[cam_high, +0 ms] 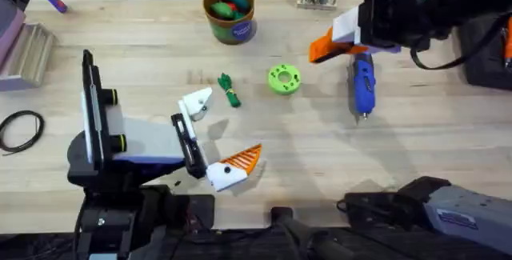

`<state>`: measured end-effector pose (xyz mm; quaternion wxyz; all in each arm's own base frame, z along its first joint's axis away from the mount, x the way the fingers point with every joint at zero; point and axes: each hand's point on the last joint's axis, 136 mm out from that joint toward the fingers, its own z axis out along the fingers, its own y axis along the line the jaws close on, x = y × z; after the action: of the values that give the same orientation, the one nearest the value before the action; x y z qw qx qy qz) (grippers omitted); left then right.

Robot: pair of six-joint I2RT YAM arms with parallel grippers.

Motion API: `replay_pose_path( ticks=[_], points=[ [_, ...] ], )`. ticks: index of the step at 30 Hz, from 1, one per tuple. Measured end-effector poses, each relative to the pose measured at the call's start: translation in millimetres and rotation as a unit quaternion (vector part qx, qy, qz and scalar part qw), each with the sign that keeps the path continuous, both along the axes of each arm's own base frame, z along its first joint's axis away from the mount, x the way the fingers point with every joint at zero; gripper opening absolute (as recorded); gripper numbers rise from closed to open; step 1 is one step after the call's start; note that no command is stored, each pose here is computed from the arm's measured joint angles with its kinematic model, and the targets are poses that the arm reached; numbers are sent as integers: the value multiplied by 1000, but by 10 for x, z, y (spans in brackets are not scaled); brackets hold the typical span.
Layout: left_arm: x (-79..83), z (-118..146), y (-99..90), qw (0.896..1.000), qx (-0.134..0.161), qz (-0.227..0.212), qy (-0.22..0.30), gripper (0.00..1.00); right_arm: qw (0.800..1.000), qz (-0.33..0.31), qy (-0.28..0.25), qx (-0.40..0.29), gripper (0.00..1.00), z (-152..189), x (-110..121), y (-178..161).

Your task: Pick up the gripper from the table and insert it into the empty holder that is missing its gripper. Then pick up a screw, insert it into the mounting hole, and use the screwdriver to tighten it. Finally, clean up the table by picking up the vegetable and placing it into the bucket.

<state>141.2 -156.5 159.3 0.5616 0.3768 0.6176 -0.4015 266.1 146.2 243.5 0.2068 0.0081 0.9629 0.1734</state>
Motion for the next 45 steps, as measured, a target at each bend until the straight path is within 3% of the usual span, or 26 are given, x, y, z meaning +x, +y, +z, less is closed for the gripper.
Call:
replay_pose_path(
  ticks=[8,12,16,21,27,37,45],
  points=[
    [0,1,0,1000,0,0,0,986,999,20,-39,29,9,131,113,195],
    [0,0,0,1000,0,0,0,986,993,32,-91,69,9,289,265,359],
    [0,0,0,1000,0,0,0,986,984,59,-116,118,9,291,238,502],
    [0,0,0,1000,0,0,0,986,963,121,-132,202,9,180,135,776],
    [0,0,0,1000,0,0,0,986,920,171,-130,328,9,-4,37,1009],
    [-1,2,0,1000,0,0,1,986,864,194,-87,457,9,-222,-289,1081],
    [0,0,0,1000,0,0,1,985,847,205,53,488,9,-588,-537,1097]
  ],
)
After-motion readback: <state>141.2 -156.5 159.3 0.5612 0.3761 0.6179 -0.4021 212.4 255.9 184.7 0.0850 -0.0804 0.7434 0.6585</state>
